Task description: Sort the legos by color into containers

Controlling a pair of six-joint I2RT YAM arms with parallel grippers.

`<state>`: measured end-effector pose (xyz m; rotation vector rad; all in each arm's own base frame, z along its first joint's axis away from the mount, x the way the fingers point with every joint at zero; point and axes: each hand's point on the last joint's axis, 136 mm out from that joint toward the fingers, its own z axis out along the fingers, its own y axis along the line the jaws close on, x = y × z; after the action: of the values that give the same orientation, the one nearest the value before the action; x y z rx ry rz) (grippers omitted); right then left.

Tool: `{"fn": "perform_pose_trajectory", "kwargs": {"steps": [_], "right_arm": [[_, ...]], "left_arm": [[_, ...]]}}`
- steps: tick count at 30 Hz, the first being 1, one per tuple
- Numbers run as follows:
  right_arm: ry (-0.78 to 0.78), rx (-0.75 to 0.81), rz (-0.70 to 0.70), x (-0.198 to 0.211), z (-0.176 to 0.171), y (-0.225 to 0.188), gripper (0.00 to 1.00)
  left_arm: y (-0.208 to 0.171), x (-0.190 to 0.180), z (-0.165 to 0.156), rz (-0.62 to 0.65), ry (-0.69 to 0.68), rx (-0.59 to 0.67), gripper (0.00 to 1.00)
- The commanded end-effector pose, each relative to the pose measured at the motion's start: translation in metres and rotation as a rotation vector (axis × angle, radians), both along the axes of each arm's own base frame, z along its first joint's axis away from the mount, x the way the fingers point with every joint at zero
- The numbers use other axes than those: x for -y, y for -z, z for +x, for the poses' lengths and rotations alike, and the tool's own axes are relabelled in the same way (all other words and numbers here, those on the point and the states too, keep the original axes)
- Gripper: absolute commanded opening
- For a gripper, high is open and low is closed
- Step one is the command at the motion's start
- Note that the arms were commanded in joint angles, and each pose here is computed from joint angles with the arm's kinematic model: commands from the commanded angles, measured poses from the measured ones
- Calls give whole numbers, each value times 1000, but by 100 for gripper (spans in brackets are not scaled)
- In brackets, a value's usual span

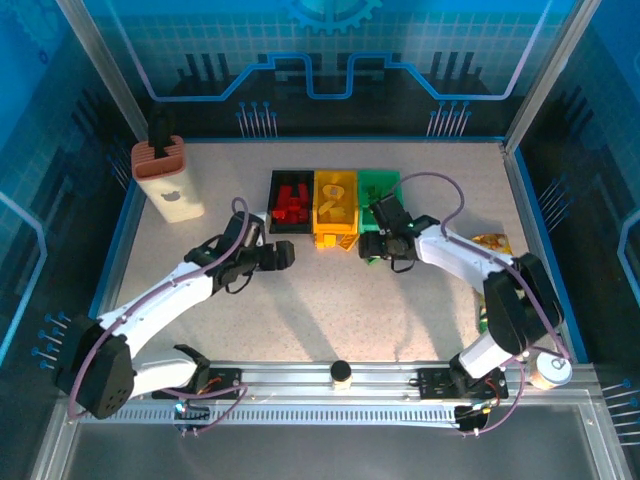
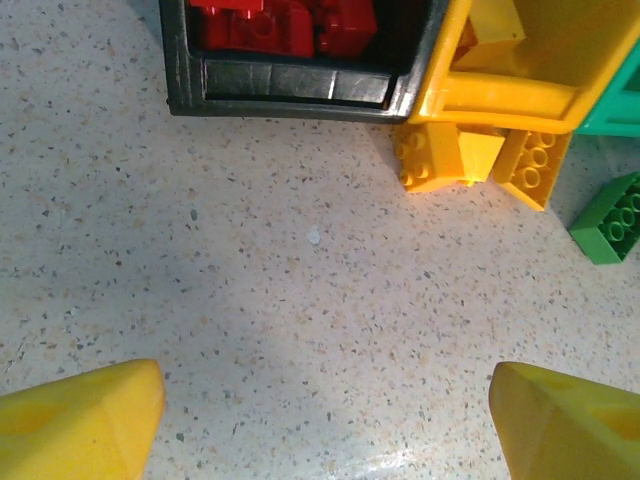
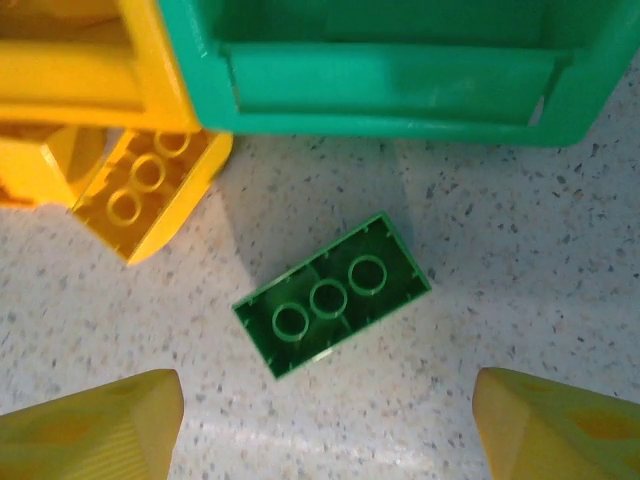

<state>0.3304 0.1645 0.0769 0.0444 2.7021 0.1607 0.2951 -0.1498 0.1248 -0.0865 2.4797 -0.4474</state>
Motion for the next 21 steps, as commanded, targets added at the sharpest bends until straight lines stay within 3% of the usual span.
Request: {"fn": "perform_pose_trajectory", "kwargs": {"steps": [1,16,21], "right_arm": [[102,-56,-63,10,2,13,75],[180,-147,-81,-2,15,62,71],[170,-159,-86,-4,6,68,56]], "left_arm": [[2,-5,-8,2,-31,6,86],[16,-7,-29,15,-17,-10,85],[14,-8,-28,22,-17,-2,85]]}}
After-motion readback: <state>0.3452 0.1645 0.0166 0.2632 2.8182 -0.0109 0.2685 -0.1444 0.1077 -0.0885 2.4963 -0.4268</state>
